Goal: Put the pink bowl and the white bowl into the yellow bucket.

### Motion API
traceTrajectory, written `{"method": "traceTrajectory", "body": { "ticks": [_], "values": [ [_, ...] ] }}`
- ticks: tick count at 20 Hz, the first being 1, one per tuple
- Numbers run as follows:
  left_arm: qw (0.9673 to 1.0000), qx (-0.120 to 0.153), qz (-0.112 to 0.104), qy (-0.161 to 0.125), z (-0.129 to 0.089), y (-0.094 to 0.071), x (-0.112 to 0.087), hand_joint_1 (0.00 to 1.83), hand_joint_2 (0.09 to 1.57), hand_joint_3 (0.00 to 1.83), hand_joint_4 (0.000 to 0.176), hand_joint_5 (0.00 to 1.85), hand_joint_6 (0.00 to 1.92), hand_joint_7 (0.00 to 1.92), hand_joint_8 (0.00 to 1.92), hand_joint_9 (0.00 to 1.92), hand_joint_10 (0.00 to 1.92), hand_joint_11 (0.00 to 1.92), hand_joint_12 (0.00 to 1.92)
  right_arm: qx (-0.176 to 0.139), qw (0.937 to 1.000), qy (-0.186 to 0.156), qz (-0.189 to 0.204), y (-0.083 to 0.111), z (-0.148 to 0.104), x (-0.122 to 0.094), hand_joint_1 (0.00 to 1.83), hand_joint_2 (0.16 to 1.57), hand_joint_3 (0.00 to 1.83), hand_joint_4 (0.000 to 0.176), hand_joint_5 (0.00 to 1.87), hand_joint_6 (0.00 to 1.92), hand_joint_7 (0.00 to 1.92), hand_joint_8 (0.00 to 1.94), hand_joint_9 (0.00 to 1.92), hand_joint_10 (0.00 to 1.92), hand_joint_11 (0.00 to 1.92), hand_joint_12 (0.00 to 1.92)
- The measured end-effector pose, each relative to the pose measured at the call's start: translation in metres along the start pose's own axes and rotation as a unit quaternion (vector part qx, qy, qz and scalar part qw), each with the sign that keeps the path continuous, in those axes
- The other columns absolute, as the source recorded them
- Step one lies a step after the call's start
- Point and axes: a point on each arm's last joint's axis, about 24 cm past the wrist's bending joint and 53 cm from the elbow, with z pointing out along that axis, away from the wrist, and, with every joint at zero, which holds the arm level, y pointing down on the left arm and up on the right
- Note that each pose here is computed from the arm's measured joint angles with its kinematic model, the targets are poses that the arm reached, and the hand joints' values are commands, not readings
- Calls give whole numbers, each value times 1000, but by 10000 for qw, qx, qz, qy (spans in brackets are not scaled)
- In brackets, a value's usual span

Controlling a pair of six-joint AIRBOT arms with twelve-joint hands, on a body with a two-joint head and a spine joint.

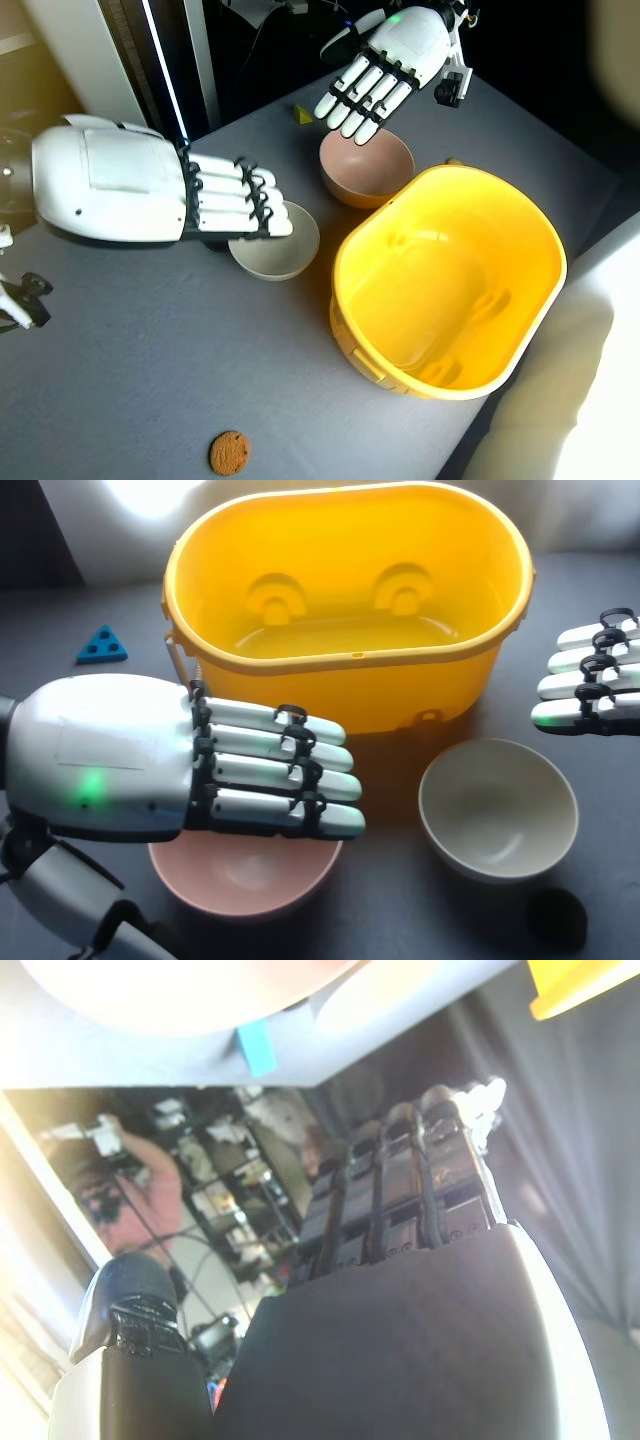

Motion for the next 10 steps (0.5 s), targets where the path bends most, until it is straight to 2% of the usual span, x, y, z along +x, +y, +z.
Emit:
{"method": "traceTrajectory", "body": {
  "ticks": [2,4,6,7,8,9,10],
  "values": [
    [9999,108,23,-17,-3,-1,-2,0,1088,19,0,0,0,0,0,0,0,0,0,22,10000,54,21,-1,2,4,0,1059,2,0,3,1,0,0,0,0,0,0],
    [9997,153,-166,-102,-6,-1,-15,0,1094,19,0,5,2,17,7,0,0,0,0,39,10000,74,-5,-3,2,5,0,1062,3,0,16,6,0,0,0,0,0,0],
    [9994,139,-227,-209,-10,2,-26,0,1093,16,0,0,0,0,0,0,0,0,0,58,10000,40,37,-4,2,4,0,1054,0,0,3,1,0,0,0,0,0,0],
    [9996,99,-214,-142,-13,6,-23,0,1087,13,0,0,0,5,2,0,0,0,0,79,9999,55,33,-5,3,5,0,1051,0,0,21,9,0,0,0,0,0,0],
    [9998,105,-166,48,-14,6,-15,0,1082,10,0,0,0,0,0,0,0,0,0,91,9999,87,20,-5,5,7,0,1045,0,0,24,9,0,0,0,0,0,0],
    [9993,237,-58,276,-14,0,-4,0,1076,6,0,0,0,0,0,0,0,0,0,87,9999,97,26,-5,6,8,0,1040,0,0,23,8,0,0,0,0,0,0],
    [9987,350,-12,382,-15,-5,1,0,1076,6,0,0,0,0,0,0,0,0,0,85,9999,95,27,-5,6,8,0,1023,0,0,29,9,7,2,0,0,13,6]
  ]
}}
